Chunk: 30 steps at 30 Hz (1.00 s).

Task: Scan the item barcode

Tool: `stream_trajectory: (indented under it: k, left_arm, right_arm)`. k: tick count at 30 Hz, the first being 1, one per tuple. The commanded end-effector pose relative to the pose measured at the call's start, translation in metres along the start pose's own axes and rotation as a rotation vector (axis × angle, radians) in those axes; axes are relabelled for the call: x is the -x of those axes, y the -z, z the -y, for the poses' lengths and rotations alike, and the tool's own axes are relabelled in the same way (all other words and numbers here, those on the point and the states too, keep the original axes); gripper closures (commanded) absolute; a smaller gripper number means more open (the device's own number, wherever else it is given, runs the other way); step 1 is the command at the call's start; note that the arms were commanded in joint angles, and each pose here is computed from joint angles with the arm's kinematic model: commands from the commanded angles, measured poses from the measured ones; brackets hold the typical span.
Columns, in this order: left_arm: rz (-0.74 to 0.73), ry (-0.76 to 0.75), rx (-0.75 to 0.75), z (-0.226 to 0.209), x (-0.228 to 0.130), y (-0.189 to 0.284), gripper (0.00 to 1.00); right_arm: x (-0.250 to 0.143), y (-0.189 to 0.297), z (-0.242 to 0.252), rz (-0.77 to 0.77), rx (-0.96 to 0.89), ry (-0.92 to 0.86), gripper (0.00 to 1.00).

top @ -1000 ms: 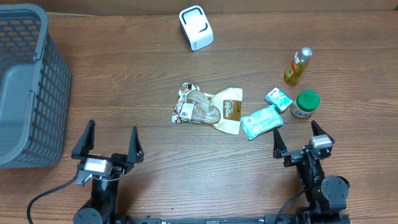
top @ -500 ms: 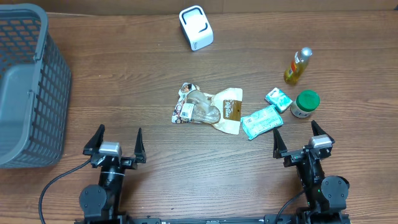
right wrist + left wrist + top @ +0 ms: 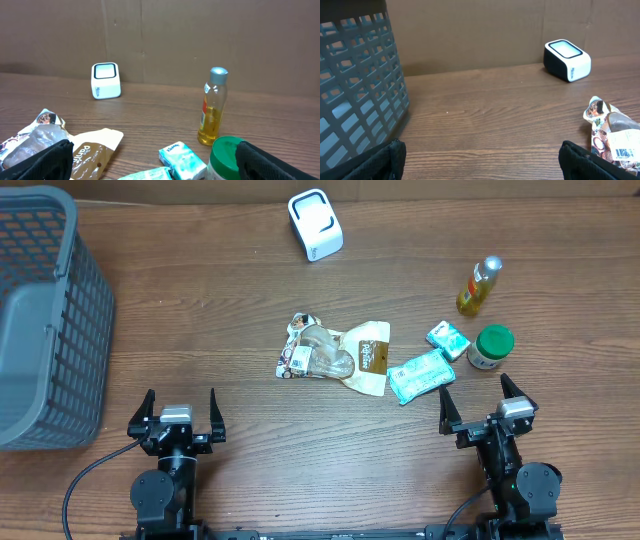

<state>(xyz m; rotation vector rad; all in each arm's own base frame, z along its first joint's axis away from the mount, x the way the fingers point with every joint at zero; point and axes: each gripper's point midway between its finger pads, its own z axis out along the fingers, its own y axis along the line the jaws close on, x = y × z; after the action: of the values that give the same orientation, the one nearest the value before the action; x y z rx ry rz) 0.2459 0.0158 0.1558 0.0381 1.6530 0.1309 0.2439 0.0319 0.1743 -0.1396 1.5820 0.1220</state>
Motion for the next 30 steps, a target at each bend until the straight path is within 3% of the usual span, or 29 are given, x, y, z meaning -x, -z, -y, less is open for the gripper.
stream_trajectory:
  k: [1, 30]
  left_arm:
    - [0.003, -0.017, 0.017, -0.0028, -0.0001, 0.0004, 0.00]
    - [0.004, -0.007, 0.003, -0.0002, 0.0001, 0.0003, 0.01]
  right_arm:
    - [-0.0028, -0.0002, 0.0008, 0.000, -0.004, -0.002, 0.00]
    - [-0.0028, -0.0002, 0.0008, 0.000, -0.004, -0.002, 0.00]
